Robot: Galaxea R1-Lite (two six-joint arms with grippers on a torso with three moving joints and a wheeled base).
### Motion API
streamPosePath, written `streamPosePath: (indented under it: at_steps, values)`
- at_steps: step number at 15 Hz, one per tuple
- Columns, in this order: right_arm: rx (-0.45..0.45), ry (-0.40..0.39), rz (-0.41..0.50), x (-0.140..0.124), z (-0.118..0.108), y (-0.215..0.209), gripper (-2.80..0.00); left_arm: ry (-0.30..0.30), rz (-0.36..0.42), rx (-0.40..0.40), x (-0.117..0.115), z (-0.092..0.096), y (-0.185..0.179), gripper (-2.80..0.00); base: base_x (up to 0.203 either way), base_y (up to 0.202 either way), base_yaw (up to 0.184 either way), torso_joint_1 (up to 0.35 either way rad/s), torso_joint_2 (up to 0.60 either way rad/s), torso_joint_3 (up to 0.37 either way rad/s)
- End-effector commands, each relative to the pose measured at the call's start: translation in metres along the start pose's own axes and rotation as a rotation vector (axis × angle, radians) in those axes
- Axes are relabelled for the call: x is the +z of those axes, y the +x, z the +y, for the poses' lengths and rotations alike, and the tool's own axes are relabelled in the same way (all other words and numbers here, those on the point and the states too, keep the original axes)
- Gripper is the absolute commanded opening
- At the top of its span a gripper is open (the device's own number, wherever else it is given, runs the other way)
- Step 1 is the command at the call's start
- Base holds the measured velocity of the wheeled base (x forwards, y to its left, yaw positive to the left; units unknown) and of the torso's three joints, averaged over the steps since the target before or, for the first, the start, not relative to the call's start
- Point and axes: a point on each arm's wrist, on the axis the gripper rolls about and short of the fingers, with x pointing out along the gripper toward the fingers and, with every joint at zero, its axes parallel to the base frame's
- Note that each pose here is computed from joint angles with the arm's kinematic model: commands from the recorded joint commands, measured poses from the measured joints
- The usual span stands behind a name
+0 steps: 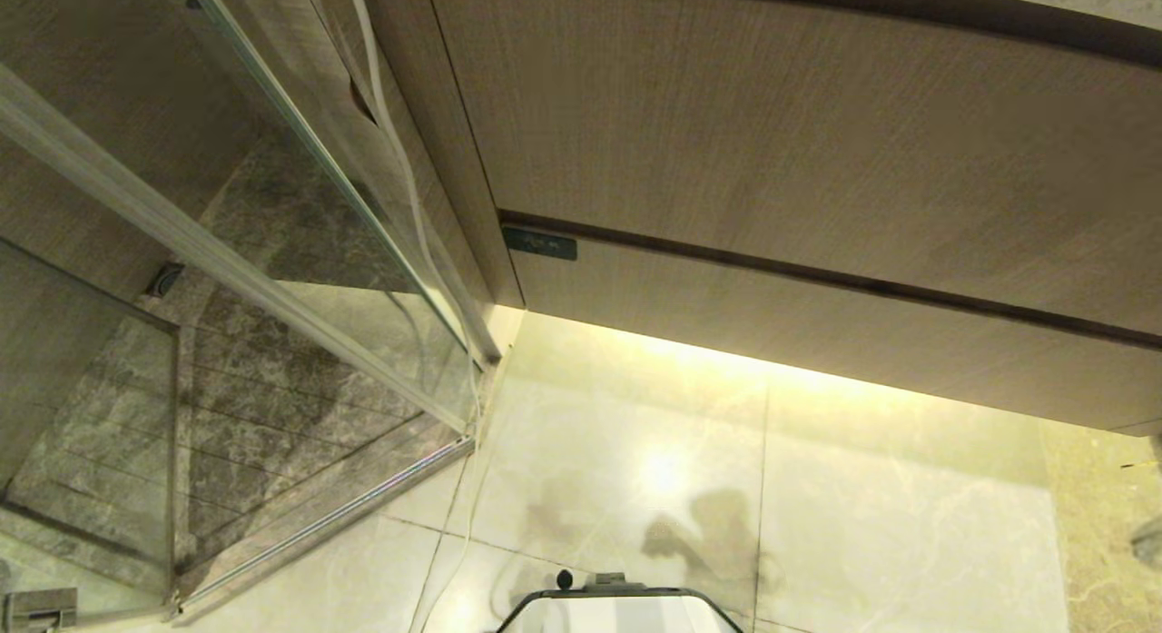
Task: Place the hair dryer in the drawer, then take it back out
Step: Pull open the drawer
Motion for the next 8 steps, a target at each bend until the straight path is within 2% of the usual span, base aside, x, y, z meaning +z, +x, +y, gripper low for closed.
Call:
streamPosePath:
  at_steps: [1, 3, 5, 8]
  values:
    - [-0.002, -0.071, 0.045, 0.002, -0.019, 0.020, -2.80, 0.000, 0.001, 0.000, 0.000, 0.000, 0.000, -2.80, 0.000, 0.000, 0.000, 0.000, 0.00, 0.000]
    - [-0.088, -0.186, 0.122, 0.003, -0.029, 0.026, -2.80, 0.000, 0.001, 0.000, 0.000, 0.000, 0.000, -2.80, 0.000, 0.000, 0.000, 0.000, 0.00, 0.000]
    - [-0.171, -0.281, 0.154, 0.007, -0.039, 0.032, -2.80, 0.000, 0.001, 0.000, 0.000, 0.000, 0.000, -2.80, 0.000, 0.000, 0.000, 0.000, 0.00, 0.000]
    - [-0.219, -0.318, 0.130, 0.005, -0.046, 0.044, -2.80, 0.000, 0.001, 0.000, 0.000, 0.000, 0.000, -2.80, 0.000, 0.000, 0.000, 0.000, 0.00, 0.000]
